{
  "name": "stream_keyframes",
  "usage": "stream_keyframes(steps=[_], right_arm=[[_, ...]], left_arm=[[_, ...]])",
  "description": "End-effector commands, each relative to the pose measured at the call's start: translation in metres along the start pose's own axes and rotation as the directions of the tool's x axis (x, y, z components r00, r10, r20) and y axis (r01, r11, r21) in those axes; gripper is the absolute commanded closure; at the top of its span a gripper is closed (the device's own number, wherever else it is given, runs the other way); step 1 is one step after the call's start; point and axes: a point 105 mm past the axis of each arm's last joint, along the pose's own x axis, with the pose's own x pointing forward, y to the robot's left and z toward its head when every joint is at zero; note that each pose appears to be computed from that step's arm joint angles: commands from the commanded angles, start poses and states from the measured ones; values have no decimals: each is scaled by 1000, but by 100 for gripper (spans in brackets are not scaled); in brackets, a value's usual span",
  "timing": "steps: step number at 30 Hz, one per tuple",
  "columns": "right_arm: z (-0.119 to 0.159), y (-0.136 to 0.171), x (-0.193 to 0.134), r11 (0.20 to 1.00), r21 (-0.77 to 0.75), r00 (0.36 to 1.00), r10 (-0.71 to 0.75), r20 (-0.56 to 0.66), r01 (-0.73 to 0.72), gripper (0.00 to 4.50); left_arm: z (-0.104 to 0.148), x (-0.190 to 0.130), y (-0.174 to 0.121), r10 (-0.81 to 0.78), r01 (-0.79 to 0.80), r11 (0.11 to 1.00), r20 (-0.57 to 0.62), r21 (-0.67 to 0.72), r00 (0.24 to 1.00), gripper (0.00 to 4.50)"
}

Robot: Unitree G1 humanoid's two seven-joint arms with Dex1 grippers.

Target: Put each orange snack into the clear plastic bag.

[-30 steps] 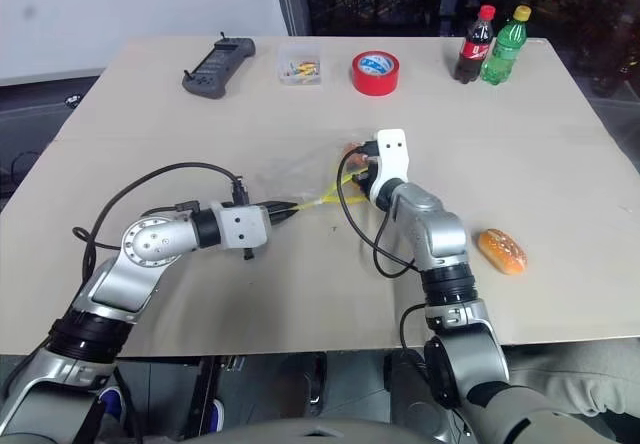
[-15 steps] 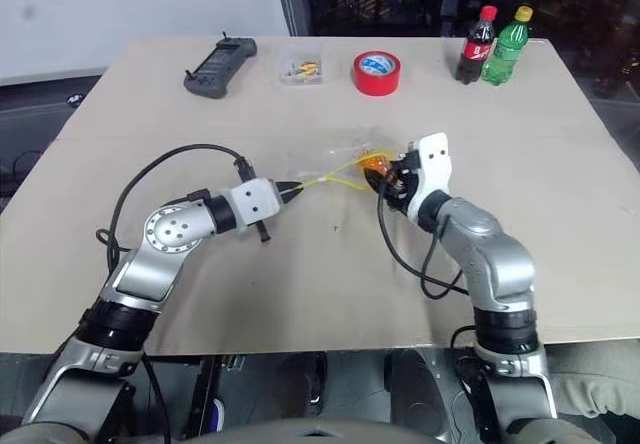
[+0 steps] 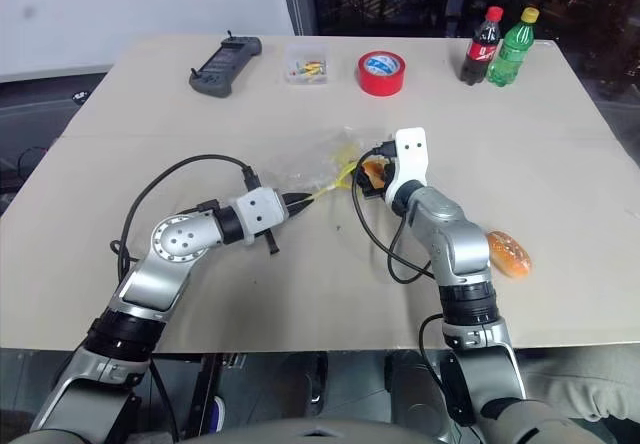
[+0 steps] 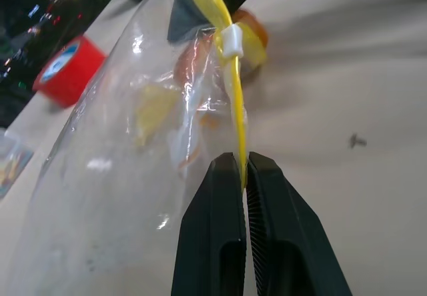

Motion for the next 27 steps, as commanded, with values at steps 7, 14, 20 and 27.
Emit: stream_keyframes(steps=[7, 14, 20, 27], right_arm=[[30, -26, -78, 973, -228, 1000, 28, -1, -28, 4], [-5, -85, -172, 862, -507, 908, -220, -358, 9, 4], [-26, -108, -213, 878, -472, 822, -325, -468, 78, 4], [-41, -120, -209, 906, -393, 824, -340, -453, 158, 135]], left_arm=[[18, -9, 22, 94, -87, 990, 69, -108, 993, 450], [16, -12, 18, 41, -7, 959, 114, -282, 993, 450], [16, -11, 17, 30, 6, 956, 116, -293, 993, 450], [15, -12, 13, 25, 3, 964, 103, -266, 994, 450]])
